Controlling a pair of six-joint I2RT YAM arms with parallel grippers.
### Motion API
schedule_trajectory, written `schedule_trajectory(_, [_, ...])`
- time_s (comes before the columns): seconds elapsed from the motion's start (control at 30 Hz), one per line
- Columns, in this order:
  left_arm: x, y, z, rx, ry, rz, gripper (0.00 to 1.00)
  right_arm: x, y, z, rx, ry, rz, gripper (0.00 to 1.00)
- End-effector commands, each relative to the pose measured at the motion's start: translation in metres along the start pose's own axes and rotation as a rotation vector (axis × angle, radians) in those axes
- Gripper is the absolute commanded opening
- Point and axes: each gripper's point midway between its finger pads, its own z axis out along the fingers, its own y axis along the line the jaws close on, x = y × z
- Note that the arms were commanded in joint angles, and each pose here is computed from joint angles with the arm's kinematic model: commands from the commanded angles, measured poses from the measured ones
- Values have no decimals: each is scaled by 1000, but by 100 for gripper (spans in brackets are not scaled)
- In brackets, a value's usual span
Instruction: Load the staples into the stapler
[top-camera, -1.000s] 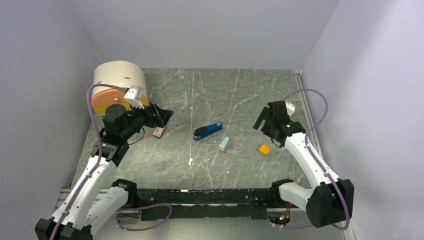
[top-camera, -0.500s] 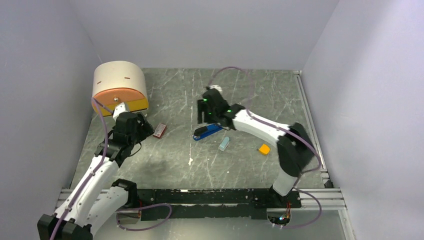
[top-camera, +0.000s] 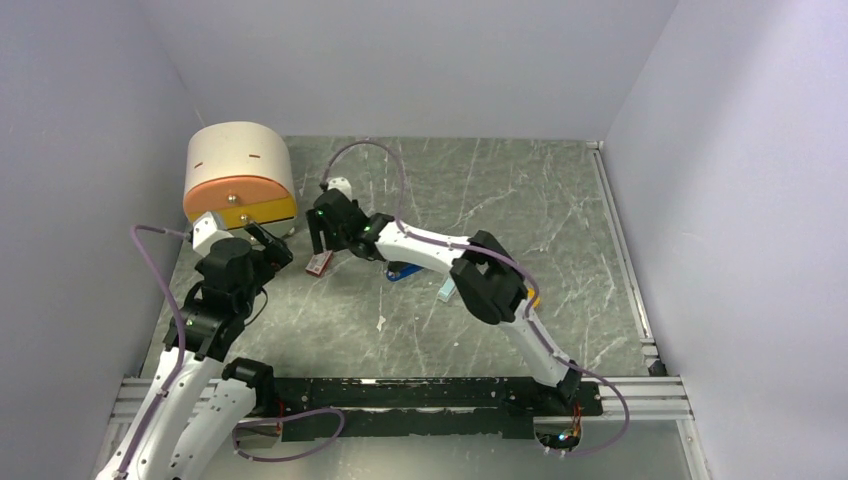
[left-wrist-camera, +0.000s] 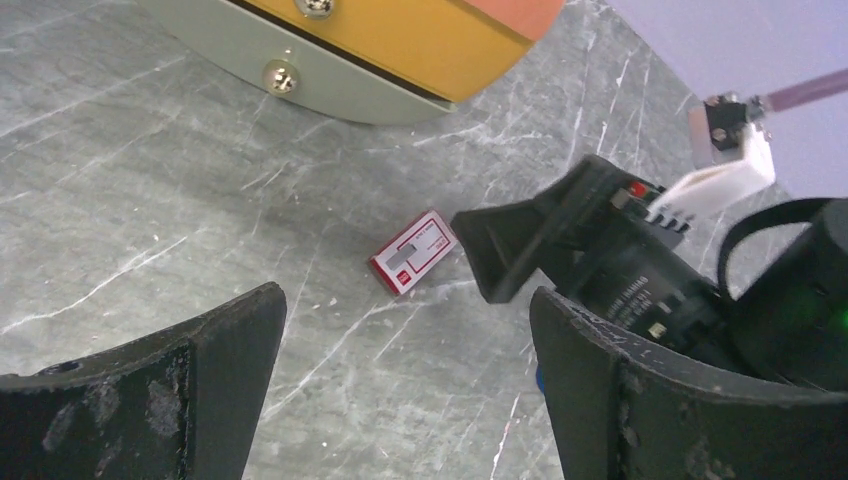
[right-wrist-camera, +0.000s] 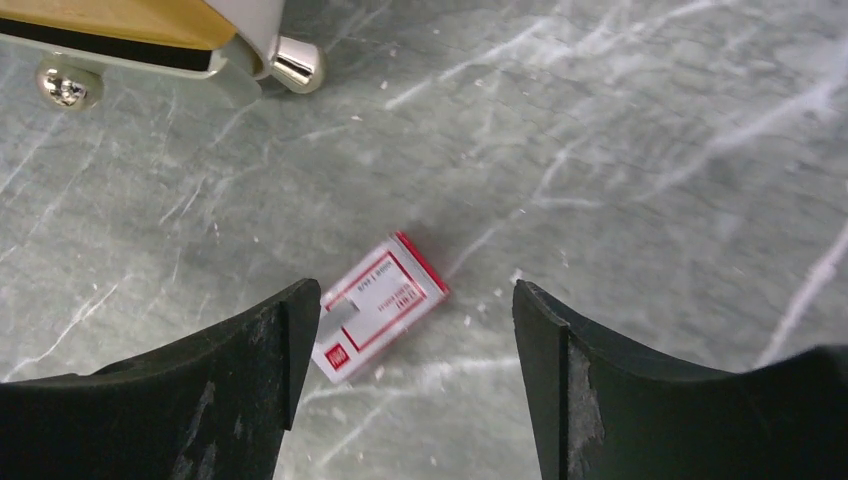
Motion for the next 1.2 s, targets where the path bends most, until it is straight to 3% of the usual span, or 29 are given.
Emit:
schedule_trajectory(0.0, [-8,3,-5,-23,-16,-14,97,-8,12,20,32,-60,-25,72])
schedule_trajectory(0.2, [-22,-6,-14,22,-55,-23,97,-3,15,40,55,-82,-29,62])
schedule_trajectory(0.63, [-17,-15,-6,38,-25,4,97,42,10,50,163,9,-160,57])
schedule_trajectory(1.17, [6,-20,2,77,57,-10,97,65,-31,-4,319,137,-52,51])
